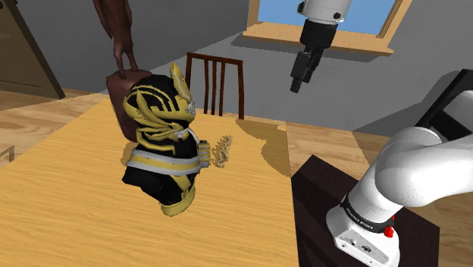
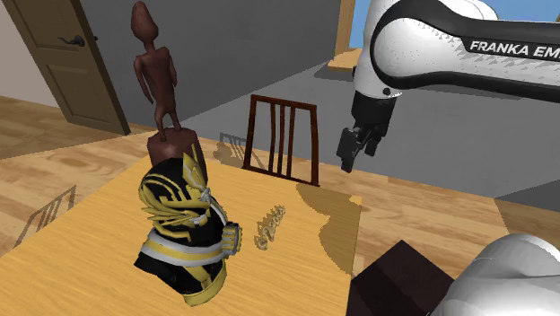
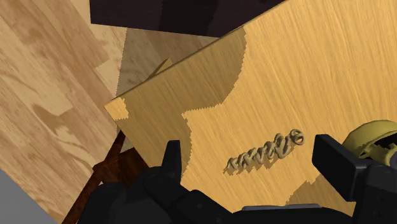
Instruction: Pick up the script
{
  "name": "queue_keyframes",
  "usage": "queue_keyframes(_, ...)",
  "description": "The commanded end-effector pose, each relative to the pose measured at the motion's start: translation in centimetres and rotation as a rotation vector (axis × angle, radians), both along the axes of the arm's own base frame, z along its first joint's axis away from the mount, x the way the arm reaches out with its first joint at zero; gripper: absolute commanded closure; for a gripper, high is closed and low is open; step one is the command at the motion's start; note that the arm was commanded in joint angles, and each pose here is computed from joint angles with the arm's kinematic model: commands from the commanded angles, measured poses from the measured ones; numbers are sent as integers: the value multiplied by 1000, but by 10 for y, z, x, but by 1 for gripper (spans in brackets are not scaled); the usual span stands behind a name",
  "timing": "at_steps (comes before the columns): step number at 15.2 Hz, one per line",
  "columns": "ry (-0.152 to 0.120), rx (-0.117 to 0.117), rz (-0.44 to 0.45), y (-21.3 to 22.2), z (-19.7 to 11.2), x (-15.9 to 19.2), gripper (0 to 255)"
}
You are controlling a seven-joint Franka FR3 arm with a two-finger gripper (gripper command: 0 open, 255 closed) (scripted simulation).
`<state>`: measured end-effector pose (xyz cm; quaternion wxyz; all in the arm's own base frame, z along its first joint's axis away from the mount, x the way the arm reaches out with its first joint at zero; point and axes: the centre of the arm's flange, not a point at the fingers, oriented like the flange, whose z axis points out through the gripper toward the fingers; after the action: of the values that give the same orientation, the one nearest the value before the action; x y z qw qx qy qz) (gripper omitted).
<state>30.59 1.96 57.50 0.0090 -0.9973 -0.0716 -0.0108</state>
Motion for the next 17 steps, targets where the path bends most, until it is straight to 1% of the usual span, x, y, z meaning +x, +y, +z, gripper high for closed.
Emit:
queue_keyframes(1,0,0,0,0,0,0,0)
queue_keyframes(8,19,7,-285,49,-68,40,0)
queue_keyframes(17,43,16,-652,94,-156,106,0)
